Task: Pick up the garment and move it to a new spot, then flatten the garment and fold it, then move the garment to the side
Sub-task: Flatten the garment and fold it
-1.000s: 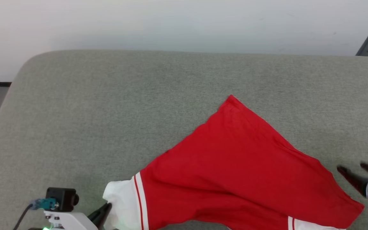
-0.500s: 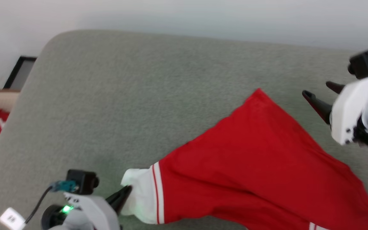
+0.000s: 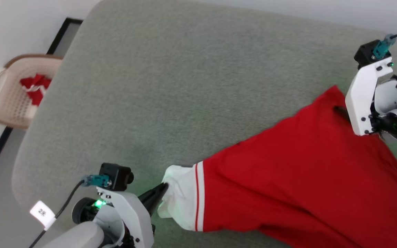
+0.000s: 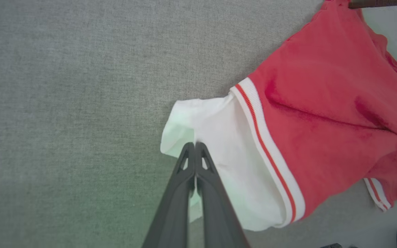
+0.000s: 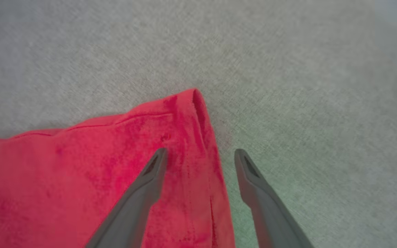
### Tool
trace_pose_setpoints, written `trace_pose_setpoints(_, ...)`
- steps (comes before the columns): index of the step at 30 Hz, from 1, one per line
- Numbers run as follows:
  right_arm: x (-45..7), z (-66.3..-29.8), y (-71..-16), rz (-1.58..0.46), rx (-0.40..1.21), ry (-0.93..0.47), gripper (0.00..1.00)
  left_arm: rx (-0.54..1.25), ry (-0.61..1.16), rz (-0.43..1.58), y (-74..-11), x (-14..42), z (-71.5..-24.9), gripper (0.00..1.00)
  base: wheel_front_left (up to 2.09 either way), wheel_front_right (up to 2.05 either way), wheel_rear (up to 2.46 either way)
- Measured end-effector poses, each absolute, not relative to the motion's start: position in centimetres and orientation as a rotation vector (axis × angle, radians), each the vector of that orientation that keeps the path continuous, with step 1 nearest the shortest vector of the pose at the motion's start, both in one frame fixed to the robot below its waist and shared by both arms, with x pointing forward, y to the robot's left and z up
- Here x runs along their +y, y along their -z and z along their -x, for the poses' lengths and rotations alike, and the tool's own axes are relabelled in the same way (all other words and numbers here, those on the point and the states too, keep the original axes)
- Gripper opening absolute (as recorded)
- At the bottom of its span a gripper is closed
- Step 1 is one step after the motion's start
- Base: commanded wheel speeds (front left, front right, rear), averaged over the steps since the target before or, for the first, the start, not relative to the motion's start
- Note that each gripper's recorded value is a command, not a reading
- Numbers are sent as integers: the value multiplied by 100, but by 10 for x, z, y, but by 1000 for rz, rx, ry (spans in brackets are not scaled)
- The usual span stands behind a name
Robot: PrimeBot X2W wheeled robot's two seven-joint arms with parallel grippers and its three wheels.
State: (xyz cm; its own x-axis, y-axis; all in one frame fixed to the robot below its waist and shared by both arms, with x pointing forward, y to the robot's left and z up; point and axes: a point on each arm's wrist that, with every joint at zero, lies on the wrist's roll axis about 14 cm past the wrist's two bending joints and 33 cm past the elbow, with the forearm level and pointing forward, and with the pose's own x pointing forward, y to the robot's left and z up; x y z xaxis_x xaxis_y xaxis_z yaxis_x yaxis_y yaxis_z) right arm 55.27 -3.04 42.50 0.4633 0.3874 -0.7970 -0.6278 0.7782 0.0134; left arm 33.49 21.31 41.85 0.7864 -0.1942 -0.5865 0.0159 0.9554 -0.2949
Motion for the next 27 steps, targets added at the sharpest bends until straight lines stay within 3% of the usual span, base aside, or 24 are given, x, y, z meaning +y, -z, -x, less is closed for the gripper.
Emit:
trace_pose_setpoints(4, -29, -546, -396, 312, 1046, -629, 100, 675, 73, 285, -412, 225, -330, 0, 0, 0, 0)
trace_pose_setpoints(5, -29, -546, -394, 311, 1084, -624, 58, 678, 67, 287, -411, 226, -329, 0, 0, 0, 0)
trace_pose_setpoints(6, -28, -546, -392, 315, 1107, -624, 0, 683, 61, 288, -409, 228, -327, 0, 0, 0, 0)
trace_pose_setpoints(17, -30, -552, -404, 297, 1060, -614, 0, 659, 65, 231, -424, 243, -342, 0, 0, 0, 0)
trace_pose_setpoints(27, -47, -580, -508, 266, 734, -581, 0, 430, 116, -35, -550, 278, -423, 0, 0, 0, 0)
